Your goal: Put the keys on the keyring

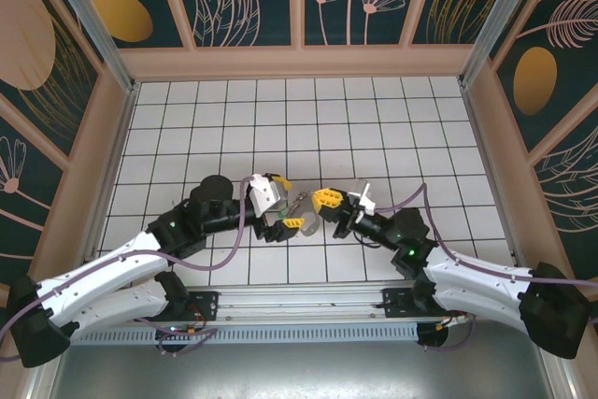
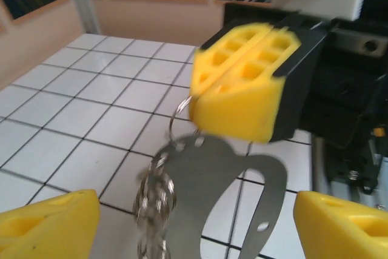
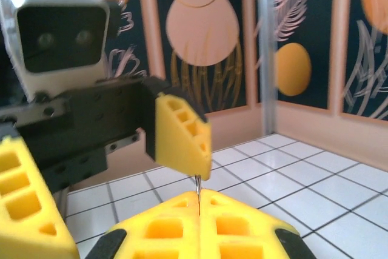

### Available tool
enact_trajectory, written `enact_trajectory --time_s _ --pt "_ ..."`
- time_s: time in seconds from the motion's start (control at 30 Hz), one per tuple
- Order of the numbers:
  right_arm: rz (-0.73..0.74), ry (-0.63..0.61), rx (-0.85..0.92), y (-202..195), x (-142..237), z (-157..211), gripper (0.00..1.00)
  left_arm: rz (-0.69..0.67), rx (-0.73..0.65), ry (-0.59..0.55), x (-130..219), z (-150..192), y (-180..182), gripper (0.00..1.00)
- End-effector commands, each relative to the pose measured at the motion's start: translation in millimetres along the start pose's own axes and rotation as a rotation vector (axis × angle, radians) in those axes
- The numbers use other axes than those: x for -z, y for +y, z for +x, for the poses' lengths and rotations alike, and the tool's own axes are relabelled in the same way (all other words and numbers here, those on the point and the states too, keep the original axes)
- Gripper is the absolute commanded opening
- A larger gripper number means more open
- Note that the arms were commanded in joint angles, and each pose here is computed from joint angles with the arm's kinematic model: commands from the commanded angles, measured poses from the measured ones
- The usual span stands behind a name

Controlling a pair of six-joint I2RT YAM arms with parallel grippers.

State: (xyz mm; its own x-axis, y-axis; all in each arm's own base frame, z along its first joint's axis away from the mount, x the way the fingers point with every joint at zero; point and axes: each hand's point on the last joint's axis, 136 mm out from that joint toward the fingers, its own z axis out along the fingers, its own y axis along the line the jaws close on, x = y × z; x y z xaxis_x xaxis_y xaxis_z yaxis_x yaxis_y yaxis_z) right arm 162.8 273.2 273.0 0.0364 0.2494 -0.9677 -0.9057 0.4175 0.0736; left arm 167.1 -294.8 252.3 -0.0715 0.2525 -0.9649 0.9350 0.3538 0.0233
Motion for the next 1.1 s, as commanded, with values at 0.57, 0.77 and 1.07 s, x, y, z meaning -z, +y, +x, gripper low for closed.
enact_trajectory --time_s 0.57,0.77,1.07 --pt "0.516 -0.190 -0.080 -88 -20 -55 0.00 -0.216 -0.013 -0.289 -21 -45 34 0.94" --pt "0.503 -0.237 -0.101 -88 -27 -65 0.00 -0.271 -0.022 -0.325 -33 -46 44 0.97" --pt "0.476 -0.224 -0.139 -85 -27 -60 0.00 -0.381 -0.026 -0.291 -55 -28 66 0.93"
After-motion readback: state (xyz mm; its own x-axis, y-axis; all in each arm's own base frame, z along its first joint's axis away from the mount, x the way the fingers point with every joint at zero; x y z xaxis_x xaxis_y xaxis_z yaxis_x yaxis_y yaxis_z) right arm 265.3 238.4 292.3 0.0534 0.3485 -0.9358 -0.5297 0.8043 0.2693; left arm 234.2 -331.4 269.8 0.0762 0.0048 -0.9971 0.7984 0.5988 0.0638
